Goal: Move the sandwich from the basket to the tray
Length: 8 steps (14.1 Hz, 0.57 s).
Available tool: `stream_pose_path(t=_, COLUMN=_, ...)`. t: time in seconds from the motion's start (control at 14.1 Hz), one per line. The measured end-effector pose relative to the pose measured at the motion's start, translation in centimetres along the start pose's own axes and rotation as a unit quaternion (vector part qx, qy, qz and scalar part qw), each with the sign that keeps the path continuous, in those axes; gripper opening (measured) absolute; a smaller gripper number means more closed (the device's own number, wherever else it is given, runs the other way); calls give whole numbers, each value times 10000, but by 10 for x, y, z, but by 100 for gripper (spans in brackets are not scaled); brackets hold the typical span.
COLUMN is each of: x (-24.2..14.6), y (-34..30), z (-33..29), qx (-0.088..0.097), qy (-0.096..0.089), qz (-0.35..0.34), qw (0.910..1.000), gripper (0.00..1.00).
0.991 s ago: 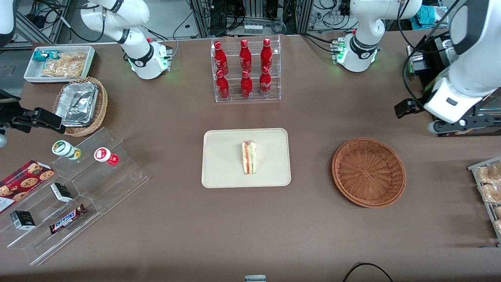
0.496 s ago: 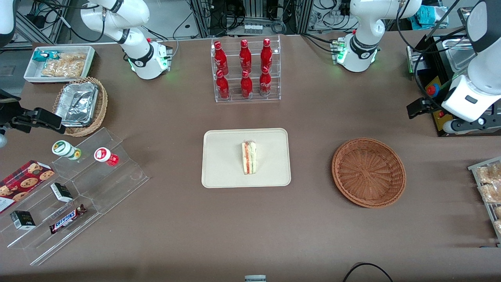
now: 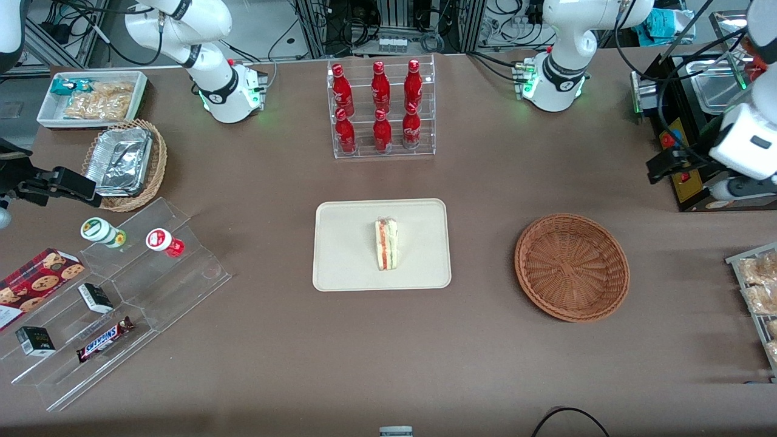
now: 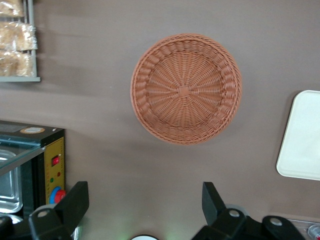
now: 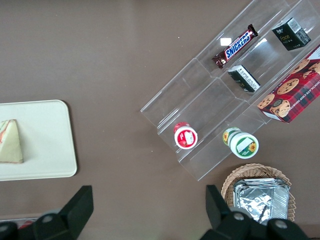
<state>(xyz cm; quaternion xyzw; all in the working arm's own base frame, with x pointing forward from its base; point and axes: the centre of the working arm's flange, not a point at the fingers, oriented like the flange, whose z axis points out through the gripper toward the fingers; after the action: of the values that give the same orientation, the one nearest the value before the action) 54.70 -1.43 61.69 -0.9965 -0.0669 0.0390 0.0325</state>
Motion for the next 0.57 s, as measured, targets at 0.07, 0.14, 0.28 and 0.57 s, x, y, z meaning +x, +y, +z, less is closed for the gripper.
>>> stream_pose_path(t=0.07, x=1, y=-6, z=-5, qx=-2, qy=-35, qz=-8, qw=10000, gripper=100)
stream_pose_path(t=0.14, x=3, y=-9, z=-9, qx=-5, qy=-44, qz=0, qw=10000, gripper=100)
stream_pose_path(t=0.28, x=6, y=-8, z=-13, qx=-14, qy=-20, qz=14, qw=10000, gripper=100)
stream_pose_path(t=0.57, x=5, y=2, z=-22, qx=-261, qy=39, qz=55, qw=9996, gripper=100)
